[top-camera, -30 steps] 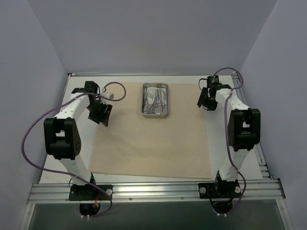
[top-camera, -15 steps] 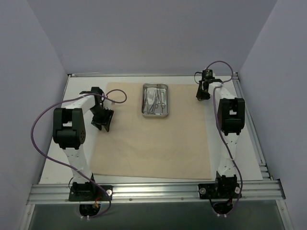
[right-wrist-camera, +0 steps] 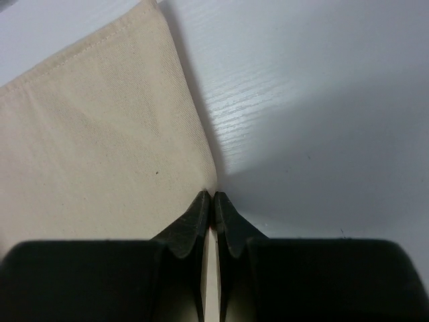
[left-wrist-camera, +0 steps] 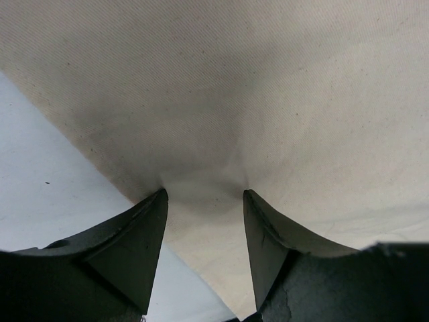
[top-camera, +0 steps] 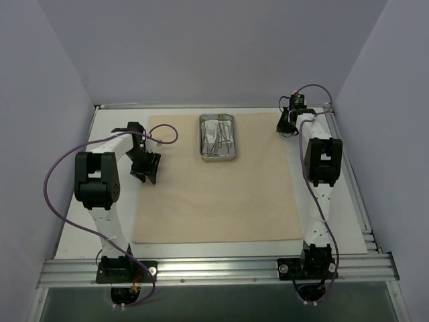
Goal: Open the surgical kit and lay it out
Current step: Smooth out the surgical kit at the center of the board, then move the container from the surgical kit.
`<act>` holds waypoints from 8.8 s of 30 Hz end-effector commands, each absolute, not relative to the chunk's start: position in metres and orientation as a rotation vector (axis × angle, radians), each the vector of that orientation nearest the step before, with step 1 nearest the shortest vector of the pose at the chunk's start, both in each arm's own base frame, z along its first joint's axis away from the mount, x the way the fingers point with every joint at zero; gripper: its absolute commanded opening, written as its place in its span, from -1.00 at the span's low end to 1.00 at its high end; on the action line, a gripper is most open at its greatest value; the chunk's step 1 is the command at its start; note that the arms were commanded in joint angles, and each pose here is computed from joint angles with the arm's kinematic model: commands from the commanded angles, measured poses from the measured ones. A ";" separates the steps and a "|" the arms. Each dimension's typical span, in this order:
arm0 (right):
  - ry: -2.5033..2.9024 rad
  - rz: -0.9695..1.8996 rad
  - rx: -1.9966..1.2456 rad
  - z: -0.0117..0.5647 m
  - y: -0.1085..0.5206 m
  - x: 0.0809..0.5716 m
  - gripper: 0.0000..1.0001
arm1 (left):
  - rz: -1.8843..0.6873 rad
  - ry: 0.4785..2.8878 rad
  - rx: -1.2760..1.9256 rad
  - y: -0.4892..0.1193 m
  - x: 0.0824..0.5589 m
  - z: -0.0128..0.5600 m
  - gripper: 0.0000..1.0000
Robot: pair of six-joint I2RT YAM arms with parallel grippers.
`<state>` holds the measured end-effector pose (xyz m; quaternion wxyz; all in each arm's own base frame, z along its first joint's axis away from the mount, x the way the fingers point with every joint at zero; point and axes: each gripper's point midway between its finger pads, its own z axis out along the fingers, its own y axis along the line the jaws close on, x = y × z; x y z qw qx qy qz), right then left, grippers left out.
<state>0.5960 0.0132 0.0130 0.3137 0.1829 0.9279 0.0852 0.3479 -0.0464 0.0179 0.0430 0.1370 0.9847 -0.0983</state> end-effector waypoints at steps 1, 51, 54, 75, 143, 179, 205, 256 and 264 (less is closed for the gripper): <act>2.517 0.128 0.571 -0.017 -0.010 0.575 -1.00 | -0.323 2.947 0.425 -0.052 0.366 0.003 0.19; 2.441 0.399 0.156 0.096 0.191 0.269 -1.00 | -0.254 2.655 0.787 -0.102 0.322 0.090 0.26; 2.386 0.640 0.063 0.105 0.248 0.272 -1.00 | -0.302 2.653 0.775 -0.108 0.321 0.089 0.28; 2.595 0.571 0.016 0.028 0.265 0.214 -1.00 | -0.142 2.803 0.769 -0.068 0.308 0.036 0.27; 2.554 -0.080 -0.236 0.051 0.221 0.513 -0.53 | -0.050 2.442 0.391 -0.090 0.453 0.190 0.25; 2.624 0.387 0.007 0.036 0.334 0.454 -1.00 | -0.246 2.522 0.193 -0.149 0.500 0.118 0.27; 2.502 0.434 0.087 0.112 0.288 0.468 -0.49 | -0.020 2.516 0.139 -0.132 0.530 0.081 -0.35; 2.553 0.308 0.209 0.094 0.219 0.458 -0.50 | 0.299 2.479 0.032 -0.007 0.553 0.082 -0.94; 2.557 0.299 0.211 0.094 0.217 0.455 -0.50 | 0.295 2.479 -0.063 -0.005 0.555 0.086 -0.59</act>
